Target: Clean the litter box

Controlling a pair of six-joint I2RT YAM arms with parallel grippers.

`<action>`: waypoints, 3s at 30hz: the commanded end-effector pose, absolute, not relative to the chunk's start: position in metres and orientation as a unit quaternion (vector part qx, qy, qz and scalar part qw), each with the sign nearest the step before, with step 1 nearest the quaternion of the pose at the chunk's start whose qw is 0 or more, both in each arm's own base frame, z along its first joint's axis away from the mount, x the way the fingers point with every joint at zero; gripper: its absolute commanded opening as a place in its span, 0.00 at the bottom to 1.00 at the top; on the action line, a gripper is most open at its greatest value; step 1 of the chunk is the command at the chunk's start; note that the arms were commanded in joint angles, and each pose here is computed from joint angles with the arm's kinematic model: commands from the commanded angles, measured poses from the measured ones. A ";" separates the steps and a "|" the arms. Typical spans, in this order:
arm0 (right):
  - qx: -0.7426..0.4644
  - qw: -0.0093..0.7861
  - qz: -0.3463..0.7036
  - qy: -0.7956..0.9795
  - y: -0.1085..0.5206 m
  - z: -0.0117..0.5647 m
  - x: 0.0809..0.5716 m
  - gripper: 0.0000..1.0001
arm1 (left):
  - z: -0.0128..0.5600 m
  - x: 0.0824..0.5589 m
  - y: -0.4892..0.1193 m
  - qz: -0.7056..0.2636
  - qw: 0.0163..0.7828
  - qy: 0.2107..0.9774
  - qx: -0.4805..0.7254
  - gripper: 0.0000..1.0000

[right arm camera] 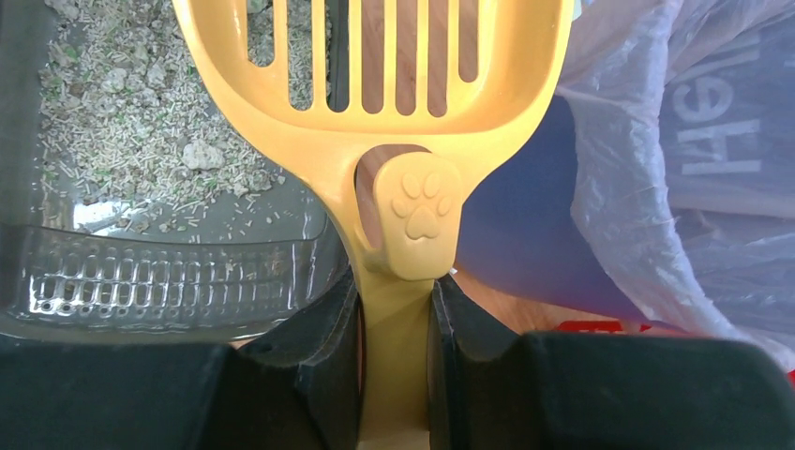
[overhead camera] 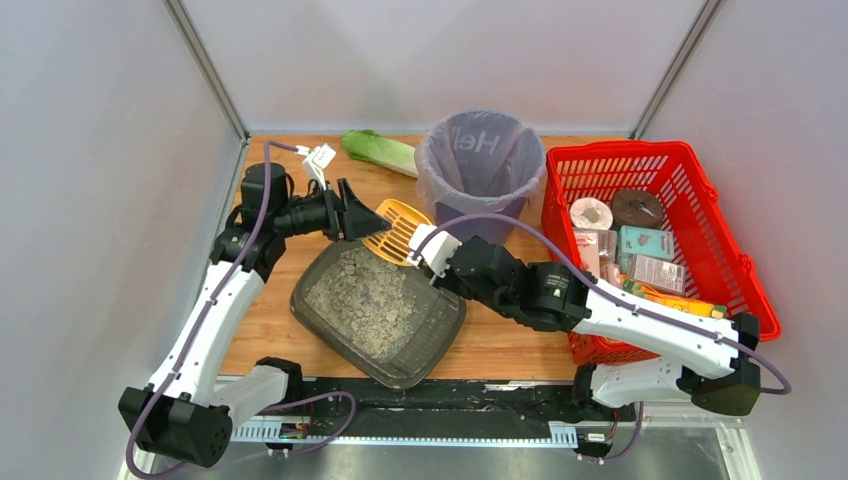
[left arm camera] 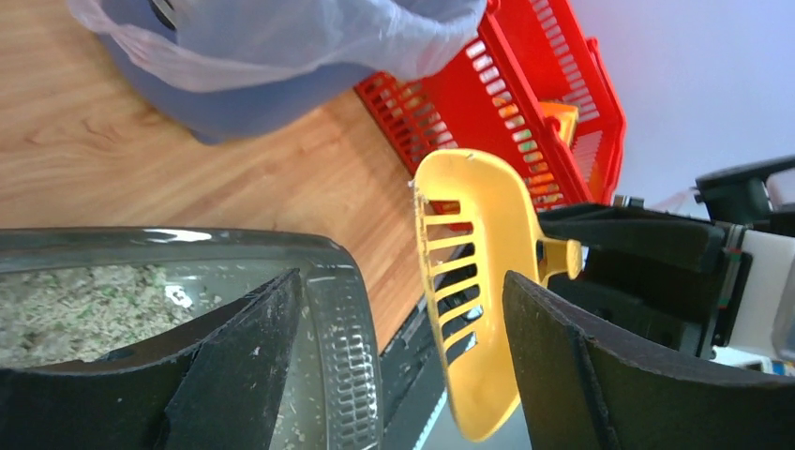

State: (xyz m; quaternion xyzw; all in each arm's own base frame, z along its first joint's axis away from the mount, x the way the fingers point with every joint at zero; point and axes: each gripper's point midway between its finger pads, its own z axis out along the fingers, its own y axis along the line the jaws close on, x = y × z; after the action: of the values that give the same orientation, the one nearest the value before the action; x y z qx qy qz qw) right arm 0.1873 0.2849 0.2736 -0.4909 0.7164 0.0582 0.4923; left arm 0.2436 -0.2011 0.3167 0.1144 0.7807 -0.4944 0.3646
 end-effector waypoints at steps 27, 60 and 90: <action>-0.138 0.556 0.438 0.693 0.232 0.370 0.183 1.00 | 0.337 0.251 -0.185 -0.585 0.399 0.704 0.065 0.00; -0.080 0.509 0.526 0.676 0.240 0.344 0.190 0.00 | 0.287 0.244 -0.172 -0.492 0.408 0.762 0.099 0.66; 0.001 0.330 0.461 0.823 0.225 0.310 0.144 0.00 | 0.190 0.266 -0.041 -0.069 0.400 0.913 0.041 0.77</action>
State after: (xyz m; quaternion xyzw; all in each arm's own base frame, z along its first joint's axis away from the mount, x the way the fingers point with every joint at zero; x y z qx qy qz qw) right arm 0.1616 0.2092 0.2907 -0.0056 0.8338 0.4165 0.3624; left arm 0.2683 -0.0506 0.1945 0.0377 0.9031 -0.0944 0.4171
